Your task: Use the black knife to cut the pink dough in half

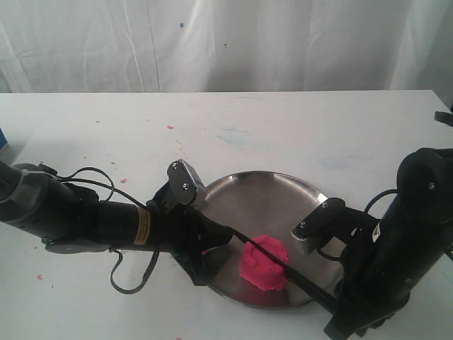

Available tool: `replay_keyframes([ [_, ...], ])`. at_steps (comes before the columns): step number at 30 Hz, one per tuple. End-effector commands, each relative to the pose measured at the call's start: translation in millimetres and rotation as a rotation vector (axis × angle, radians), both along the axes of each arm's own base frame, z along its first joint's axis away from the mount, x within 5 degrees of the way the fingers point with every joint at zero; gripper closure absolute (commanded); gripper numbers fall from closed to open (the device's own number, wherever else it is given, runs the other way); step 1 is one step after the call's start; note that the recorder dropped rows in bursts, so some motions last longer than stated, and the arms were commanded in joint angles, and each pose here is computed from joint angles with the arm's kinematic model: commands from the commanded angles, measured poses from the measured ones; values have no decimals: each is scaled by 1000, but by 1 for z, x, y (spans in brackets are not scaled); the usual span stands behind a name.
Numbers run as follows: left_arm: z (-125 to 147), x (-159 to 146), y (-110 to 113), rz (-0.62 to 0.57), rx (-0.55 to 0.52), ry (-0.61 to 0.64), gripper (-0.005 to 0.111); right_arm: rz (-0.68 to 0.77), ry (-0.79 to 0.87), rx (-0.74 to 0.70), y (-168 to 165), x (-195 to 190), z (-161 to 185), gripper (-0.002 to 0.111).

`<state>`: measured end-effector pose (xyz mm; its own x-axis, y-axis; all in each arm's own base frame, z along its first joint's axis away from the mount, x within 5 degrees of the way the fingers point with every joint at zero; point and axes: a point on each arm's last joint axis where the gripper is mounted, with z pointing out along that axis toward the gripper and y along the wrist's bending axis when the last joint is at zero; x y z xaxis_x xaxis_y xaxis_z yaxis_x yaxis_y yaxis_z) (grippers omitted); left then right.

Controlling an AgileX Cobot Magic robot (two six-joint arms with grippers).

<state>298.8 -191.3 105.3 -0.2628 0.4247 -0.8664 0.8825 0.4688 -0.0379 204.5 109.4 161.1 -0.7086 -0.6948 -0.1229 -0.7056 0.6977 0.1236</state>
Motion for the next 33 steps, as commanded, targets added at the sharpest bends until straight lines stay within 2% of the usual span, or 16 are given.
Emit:
replay_keyframes([
  [1, 17, -3, -4, -41, -94, -43, 107, -27, -5, 3, 0, 0, 0, 108],
  [5, 40, -5, -5, -58, -145, -105, 107, -29, -4, 3, 0, 0, 0, 108],
  [8, 43, -4, -5, -50, -146, -114, 107, -29, -4, 3, 0, 0, 0, 108],
  [16, 13, 5, -4, 22, -126, -110, 107, -47, -1, 3, 0, 0, 0, 108],
  [18, 16, 8, -7, 12, -167, -148, 107, -47, -3, 4, 0, 1, 0, 108],
  [21, 21, 13, -12, -33, -172, -177, 107, -47, -5, 5, 1, 1, 0, 108],
  [27, -5, 16, -14, -37, -156, -92, 107, -48, -7, 5, 1, 1, 0, 108],
  [33, -5, 15, -15, -40, -155, -92, 107, -48, -7, 5, 1, 1, 0, 108],
])
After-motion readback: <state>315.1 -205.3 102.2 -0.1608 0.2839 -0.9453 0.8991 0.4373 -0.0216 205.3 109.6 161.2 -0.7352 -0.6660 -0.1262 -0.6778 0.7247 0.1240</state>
